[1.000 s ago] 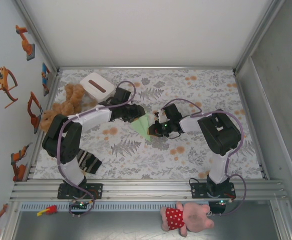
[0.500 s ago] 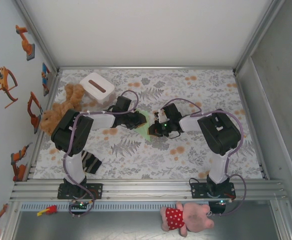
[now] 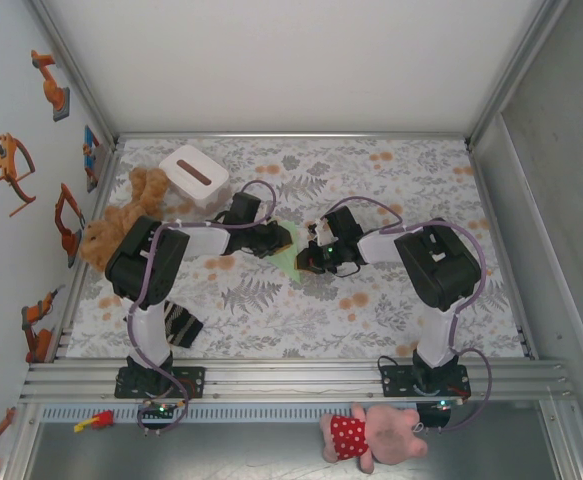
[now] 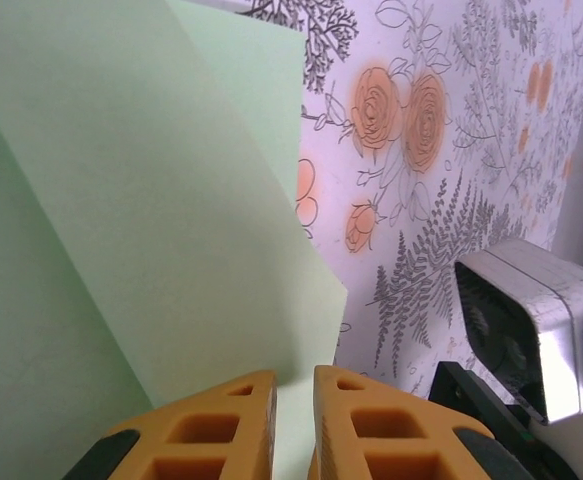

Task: Fold a paper plane with a square sheet of paper (pick it up from the middle)
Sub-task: Fold the triangle at the center of the table.

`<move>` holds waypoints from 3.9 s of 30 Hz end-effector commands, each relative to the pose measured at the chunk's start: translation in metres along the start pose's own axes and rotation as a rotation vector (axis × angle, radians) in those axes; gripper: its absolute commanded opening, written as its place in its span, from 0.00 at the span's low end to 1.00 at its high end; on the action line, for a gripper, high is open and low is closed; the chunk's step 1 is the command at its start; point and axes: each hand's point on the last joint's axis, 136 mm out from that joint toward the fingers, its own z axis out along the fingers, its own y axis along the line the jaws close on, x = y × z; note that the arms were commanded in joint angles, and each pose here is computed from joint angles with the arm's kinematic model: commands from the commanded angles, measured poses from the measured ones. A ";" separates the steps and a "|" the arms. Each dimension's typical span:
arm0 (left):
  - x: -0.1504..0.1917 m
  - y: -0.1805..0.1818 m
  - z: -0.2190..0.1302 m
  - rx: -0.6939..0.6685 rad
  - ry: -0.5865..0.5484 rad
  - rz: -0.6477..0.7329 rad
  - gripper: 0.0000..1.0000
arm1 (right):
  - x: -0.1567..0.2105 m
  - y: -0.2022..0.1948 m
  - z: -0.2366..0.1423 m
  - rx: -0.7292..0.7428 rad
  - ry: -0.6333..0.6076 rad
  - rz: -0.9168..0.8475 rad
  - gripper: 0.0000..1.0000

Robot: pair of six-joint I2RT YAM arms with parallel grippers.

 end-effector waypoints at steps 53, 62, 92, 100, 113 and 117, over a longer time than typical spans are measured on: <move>0.003 0.011 0.009 -0.006 0.034 -0.034 0.18 | 0.005 0.029 -0.004 0.014 0.016 -0.009 0.12; 0.004 0.014 0.010 -0.013 0.042 -0.048 0.18 | 0.016 0.014 0.001 0.045 0.047 0.020 0.12; 0.012 0.043 0.015 -0.114 0.067 -0.114 0.18 | 0.037 -0.009 0.004 0.098 0.101 0.056 0.11; 0.014 0.056 0.014 -0.159 0.068 -0.147 0.18 | 0.045 -0.017 0.005 0.122 0.129 0.069 0.09; 0.015 0.059 0.014 -0.161 0.072 -0.169 0.18 | 0.079 -0.021 -0.013 0.137 0.173 0.103 0.07; 0.015 0.059 0.015 -0.155 0.075 -0.170 0.18 | 0.081 -0.020 -0.020 0.154 0.162 0.088 0.06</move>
